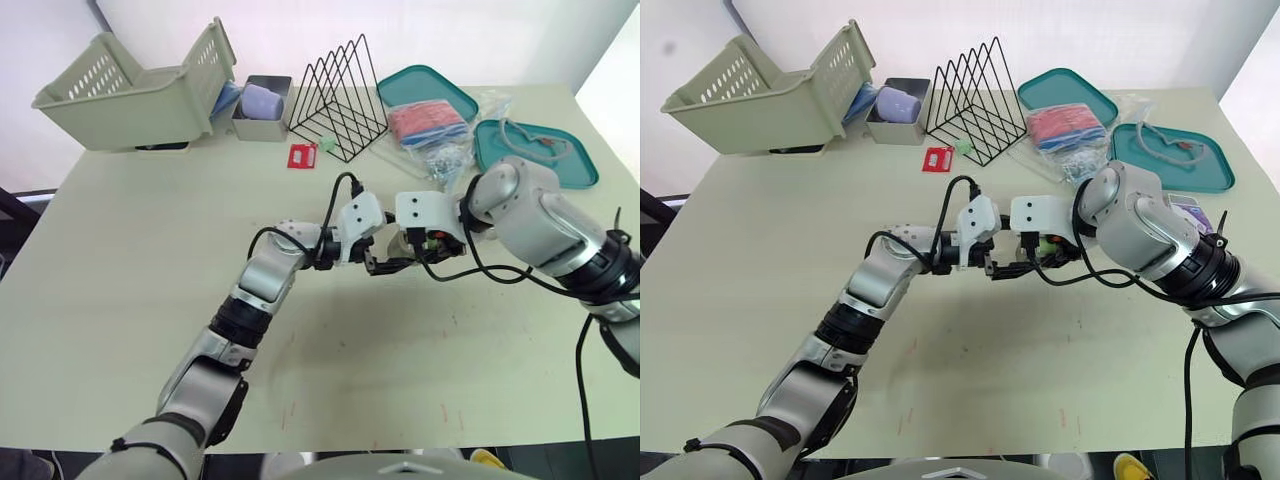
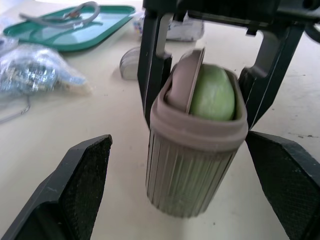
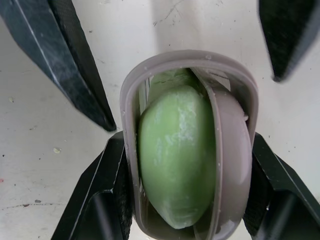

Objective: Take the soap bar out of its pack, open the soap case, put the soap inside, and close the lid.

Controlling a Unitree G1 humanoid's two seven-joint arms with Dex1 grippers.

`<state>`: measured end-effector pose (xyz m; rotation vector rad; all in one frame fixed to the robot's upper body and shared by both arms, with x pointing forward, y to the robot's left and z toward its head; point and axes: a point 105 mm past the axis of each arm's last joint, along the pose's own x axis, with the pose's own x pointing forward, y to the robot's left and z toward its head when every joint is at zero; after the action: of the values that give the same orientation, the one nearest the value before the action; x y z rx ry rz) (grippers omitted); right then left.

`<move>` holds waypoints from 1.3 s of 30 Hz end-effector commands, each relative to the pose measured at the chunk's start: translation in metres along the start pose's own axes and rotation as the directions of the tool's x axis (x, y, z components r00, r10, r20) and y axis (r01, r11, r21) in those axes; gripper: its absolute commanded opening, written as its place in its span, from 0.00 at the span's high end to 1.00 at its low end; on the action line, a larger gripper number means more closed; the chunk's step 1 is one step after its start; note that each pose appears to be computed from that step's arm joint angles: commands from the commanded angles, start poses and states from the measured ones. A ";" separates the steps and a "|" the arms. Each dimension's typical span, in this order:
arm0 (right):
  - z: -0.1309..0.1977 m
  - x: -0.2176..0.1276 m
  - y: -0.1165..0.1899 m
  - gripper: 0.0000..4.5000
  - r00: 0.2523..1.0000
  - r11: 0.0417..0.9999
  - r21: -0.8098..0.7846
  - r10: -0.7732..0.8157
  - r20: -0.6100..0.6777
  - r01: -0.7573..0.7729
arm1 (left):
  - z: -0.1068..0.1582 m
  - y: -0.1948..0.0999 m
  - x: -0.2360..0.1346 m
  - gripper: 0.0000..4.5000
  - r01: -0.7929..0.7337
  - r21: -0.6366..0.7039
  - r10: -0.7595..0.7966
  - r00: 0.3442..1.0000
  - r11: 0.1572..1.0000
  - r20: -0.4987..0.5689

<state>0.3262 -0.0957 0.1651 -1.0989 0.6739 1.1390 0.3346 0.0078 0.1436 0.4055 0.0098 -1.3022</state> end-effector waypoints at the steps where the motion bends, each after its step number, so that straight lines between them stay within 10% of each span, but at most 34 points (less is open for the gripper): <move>1: 0.002 0.004 0.003 0.55 1.000 1.000 -0.003 0.012 0.015 -0.012 | 0.011 0.001 0.003 0.00 0.021 0.063 -0.023 0.999 0.998 0.025; 8: 0.002 0.004 0.002 0.55 1.000 1.000 -0.002 0.010 0.020 -0.010 | 0.011 -0.002 0.006 0.00 0.070 0.081 -0.072 0.997 0.994 0.022; 15: 0.002 0.006 0.005 0.55 0.999 1.000 0.001 0.016 0.031 -0.016 | 0.008 -0.006 0.008 0.55 0.096 0.074 -0.097 0.995 0.993 0.020; 28: 0.005 0.008 0.004 0.55 0.998 1.000 -0.008 0.004 0.055 -0.003 | 0.010 0.000 0.010 0.57 0.088 0.085 -0.091 0.996 0.992 0.024; 33: 0.005 0.005 0.002 0.05 0.995 1.000 0.025 -0.013 0.103 0.011 | 0.010 -0.001 0.008 0.57 0.094 0.083 -0.097 0.994 0.992 0.039; 39: -0.002 -0.003 -0.004 0.01 0.979 0.997 0.064 -0.049 0.196 0.037 | 0.003 -0.001 0.000 0.57 0.092 0.084 -0.095 0.995 0.992 0.029</move>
<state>0.3260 -0.0946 0.1547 -0.9476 0.5915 1.1860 0.3339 0.0028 0.1383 0.4603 -0.0107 -1.4084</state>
